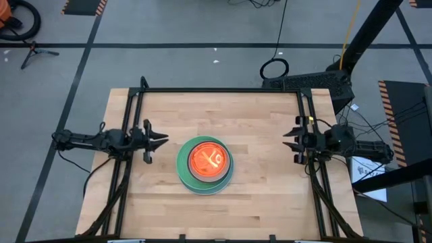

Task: Stack plastic plates
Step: Return to Home Position

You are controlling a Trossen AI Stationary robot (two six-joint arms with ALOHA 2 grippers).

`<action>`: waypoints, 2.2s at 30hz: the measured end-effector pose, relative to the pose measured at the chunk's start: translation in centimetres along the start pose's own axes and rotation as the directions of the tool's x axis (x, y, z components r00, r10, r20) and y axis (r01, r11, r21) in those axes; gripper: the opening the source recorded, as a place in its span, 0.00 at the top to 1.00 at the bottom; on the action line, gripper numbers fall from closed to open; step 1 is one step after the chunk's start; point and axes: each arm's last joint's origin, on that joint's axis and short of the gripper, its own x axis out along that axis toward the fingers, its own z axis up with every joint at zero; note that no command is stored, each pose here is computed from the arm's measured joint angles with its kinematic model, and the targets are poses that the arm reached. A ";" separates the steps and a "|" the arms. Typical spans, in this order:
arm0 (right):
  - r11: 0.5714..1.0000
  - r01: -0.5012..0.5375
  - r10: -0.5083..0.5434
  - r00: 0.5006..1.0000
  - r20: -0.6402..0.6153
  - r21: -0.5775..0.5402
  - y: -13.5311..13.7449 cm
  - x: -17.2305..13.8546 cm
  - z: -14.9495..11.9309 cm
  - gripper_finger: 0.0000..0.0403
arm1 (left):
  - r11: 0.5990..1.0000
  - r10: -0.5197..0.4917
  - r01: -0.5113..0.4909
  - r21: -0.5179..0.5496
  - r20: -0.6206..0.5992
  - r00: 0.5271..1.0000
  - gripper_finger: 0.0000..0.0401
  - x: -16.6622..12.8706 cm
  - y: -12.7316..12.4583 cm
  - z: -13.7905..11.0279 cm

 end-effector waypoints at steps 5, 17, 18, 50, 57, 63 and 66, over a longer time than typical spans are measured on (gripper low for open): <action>0.999 -0.009 0.007 0.999 -0.035 -0.046 0.1 0.0 -0.3 0.78 | 0.997 0.050 -0.049 0.058 -0.011 0.999 0.79 -0.1 0.2 0.1; 0.998 0.050 -0.043 0.972 -0.231 0.026 0.4 -0.2 -2.0 0.85 | 0.997 0.051 -0.050 0.056 -0.019 0.999 0.79 -0.1 0.2 0.1; 0.997 0.067 -0.056 0.964 -0.259 0.035 0.4 -0.3 -2.2 0.86 | 0.997 0.051 -0.050 0.056 -0.019 0.999 0.79 -0.1 0.2 0.1; 0.996 0.061 -0.035 0.932 -0.362 0.061 0.7 -0.6 -3.2 0.86 | 0.997 0.051 -0.050 0.055 -0.021 0.998 0.79 -0.1 0.2 0.1; 0.996 0.061 -0.035 0.932 -0.362 0.061 0.7 -0.6 -3.2 0.86 | 0.997 0.051 -0.050 0.055 -0.021 0.998 0.79 -0.1 0.2 0.1; 0.996 0.061 -0.035 0.932 -0.362 0.061 0.7 -0.6 -3.2 0.86 | 0.997 0.051 -0.050 0.055 -0.021 0.998 0.79 -0.1 0.2 0.1; 0.996 0.061 -0.035 0.932 -0.362 0.061 0.7 -0.6 -3.2 0.86 | 0.997 0.051 -0.050 0.055 -0.021 0.998 0.79 -0.1 0.2 0.1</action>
